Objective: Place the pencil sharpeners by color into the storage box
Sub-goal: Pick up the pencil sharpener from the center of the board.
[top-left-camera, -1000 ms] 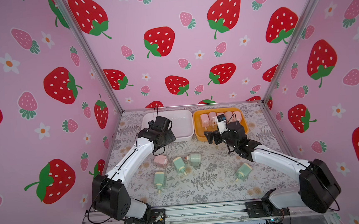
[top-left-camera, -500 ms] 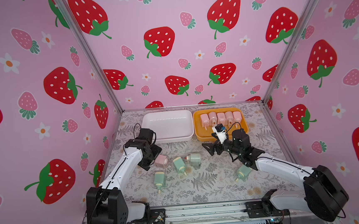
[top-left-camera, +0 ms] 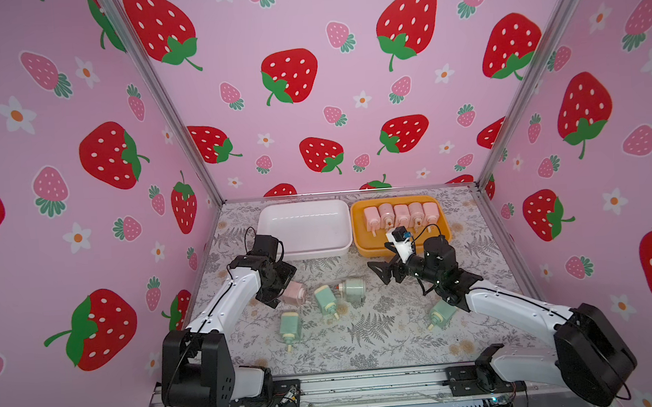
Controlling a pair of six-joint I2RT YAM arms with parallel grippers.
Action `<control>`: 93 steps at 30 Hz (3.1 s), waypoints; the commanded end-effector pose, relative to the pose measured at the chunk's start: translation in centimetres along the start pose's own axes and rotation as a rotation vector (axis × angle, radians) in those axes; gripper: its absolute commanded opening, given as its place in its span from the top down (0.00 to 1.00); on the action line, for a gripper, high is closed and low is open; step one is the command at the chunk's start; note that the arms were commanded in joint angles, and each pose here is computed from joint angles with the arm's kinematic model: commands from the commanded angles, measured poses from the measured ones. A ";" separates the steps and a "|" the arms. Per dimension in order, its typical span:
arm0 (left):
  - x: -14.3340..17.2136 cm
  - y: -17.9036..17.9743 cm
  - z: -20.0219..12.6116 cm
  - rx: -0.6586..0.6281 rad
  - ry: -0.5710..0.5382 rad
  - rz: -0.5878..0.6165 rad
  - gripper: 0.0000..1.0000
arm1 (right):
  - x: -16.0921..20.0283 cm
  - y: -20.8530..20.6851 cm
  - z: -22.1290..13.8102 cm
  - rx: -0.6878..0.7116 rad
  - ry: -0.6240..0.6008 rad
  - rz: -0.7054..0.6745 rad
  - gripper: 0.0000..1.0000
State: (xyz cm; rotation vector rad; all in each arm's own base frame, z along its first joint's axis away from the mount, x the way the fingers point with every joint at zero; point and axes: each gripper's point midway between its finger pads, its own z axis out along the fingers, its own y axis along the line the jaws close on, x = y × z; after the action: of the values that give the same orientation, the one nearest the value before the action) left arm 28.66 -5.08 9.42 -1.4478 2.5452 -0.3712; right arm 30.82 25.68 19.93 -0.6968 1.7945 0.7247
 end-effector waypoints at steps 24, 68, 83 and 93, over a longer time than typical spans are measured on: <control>-0.1 0.8 2.9 -0.025 0.043 -0.020 0.48 | -0.8 1.8 -0.1 -0.069 -0.026 -0.040 0.00; 2.4 -2.6 -5.0 0.174 0.115 -0.111 1.00 | 3.1 18.2 17.5 -0.288 0.101 -0.589 0.23; 2.2 -1.8 -4.9 0.150 0.096 -0.174 1.00 | 2.9 20.2 17.3 -0.327 0.085 -0.640 0.36; 1.6 -2.5 -4.3 0.186 0.077 -0.138 0.83 | 3.0 19.8 16.6 -0.356 0.109 -0.627 1.00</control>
State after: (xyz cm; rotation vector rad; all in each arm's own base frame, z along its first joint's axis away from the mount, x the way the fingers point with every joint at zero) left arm 27.70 -7.13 13.96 -1.6278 2.4173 -0.6484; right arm 25.84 50.30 14.31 -1.4482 1.4572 0.5359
